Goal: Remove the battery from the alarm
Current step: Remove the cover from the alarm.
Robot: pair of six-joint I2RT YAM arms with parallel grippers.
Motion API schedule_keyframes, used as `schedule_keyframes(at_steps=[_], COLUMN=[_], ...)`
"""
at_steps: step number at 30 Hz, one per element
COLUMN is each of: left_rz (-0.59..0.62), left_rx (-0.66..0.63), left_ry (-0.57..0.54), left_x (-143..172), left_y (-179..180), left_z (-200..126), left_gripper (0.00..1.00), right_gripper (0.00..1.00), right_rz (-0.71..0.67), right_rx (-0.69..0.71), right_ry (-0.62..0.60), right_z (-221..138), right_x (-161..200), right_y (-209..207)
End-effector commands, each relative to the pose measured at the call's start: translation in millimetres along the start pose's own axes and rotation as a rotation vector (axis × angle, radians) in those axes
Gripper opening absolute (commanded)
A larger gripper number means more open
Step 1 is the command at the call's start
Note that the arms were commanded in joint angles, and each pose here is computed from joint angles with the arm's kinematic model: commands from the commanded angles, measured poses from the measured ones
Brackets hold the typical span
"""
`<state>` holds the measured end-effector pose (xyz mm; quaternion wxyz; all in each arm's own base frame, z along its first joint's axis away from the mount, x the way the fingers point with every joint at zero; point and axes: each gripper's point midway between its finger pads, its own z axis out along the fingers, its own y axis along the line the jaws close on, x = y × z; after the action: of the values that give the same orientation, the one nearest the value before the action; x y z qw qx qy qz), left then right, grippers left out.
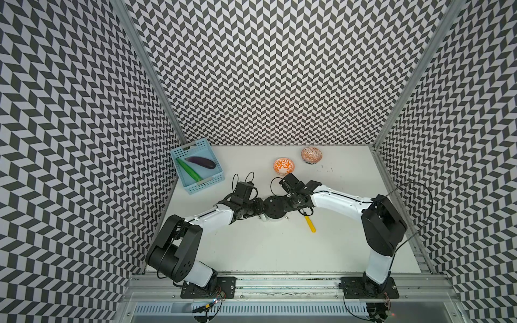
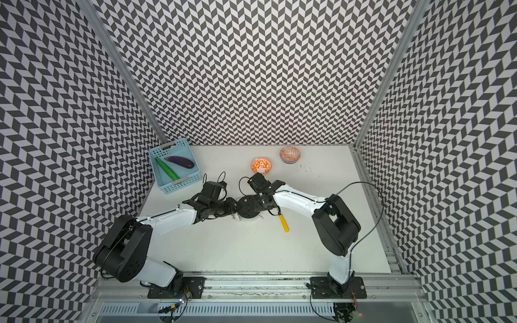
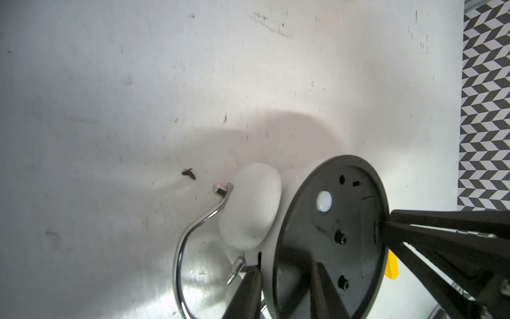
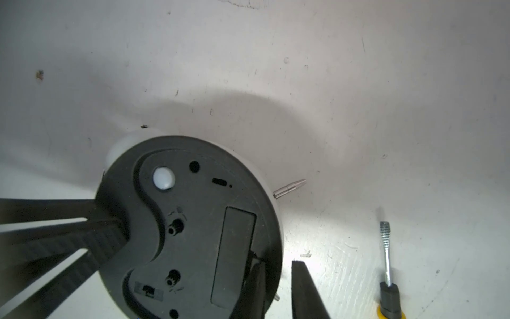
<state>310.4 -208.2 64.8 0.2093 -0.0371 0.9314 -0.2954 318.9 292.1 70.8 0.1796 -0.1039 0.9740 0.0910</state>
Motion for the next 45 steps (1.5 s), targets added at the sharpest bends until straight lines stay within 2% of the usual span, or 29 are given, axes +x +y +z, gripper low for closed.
schedule_keyframes(at_steps=[1,5,7,12,22,28,31,35,38,45], left_rz=[-0.022,-0.023,-0.025,-0.024,-0.036,-0.046,-0.042,-0.037,-0.027,-0.009], left_rx=[-0.076,-0.075,-0.072,-0.070,-0.050,-0.035,-0.048,-0.062,-0.076,-0.124], left_ry=[0.063,0.070,0.072,0.067,0.067,0.079,0.072,0.074,0.066,0.035], left_x=[24,27,28,28,26,24,22,22,20,11], left_y=[23,25,25,24,23,22,24,27,28,33], left_z=[1,2,3,2,3,7,6,7,6,3], left_gripper=[0.28,0.28,0.28,0.28,0.28,0.27,0.27,0.27,0.27,0.27], right_gripper=[0.16,0.11,0.09,0.09,0.09,0.10,0.10,0.12,0.14,0.15], right_rz=[0.000,-0.040,-0.059,-0.061,-0.177,-0.232,-0.251,-0.244,-0.228,-0.213], right_rx=[0.150,0.279,0.337,0.347,0.496,0.548,0.468,0.216,0.058,-0.123], right_ry=[0.065,0.084,0.136,0.202,0.536,0.633,0.656,0.675,0.658,0.592], right_z=[19,19,27,41,61,79,93,105,100,82], right_x=[21,32,45,65,147,190,203,214,209,182], right_y=[-27,-40,-49,-56,-96,-115,-105,-59,-30,-1])
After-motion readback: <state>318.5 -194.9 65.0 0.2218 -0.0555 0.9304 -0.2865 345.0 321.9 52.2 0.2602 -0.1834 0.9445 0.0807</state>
